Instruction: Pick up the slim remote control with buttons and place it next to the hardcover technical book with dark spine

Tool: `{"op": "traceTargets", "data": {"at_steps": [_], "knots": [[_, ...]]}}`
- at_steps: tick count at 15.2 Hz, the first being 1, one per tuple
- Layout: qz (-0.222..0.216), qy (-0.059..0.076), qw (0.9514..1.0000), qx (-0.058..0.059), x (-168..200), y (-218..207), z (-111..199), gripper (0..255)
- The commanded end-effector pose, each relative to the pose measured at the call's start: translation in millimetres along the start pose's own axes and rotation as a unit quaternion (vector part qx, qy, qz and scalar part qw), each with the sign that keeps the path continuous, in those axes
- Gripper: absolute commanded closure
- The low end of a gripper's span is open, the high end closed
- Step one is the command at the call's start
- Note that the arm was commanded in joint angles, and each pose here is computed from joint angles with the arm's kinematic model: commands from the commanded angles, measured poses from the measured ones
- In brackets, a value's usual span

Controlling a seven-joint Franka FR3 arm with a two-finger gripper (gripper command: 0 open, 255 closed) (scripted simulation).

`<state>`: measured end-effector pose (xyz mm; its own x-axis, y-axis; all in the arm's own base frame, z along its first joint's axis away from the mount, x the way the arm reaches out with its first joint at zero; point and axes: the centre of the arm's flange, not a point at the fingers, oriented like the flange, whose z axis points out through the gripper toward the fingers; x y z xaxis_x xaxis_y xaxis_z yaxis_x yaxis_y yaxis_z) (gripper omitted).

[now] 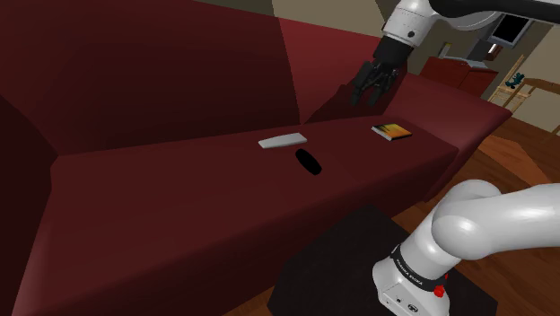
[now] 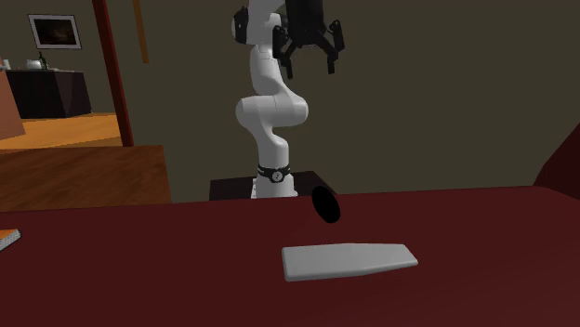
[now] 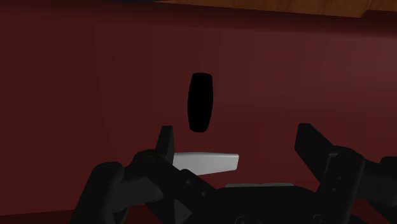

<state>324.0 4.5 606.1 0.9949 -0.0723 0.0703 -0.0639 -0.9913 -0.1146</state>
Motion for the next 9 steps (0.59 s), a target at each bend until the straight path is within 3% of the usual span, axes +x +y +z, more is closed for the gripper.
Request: {"op": "traceTargets", "data": {"at_steps": [1,5,9], "knots": [[0.0,0.0,1.0,0.0,0.0,0.0,0.0,0],[-0.107,-0.013,0.9942,-0.002,34.9,24.6,34.1,0],[-0.212,-0.026,0.9768,-0.005,73.4,41.5,69.0,0]]}}
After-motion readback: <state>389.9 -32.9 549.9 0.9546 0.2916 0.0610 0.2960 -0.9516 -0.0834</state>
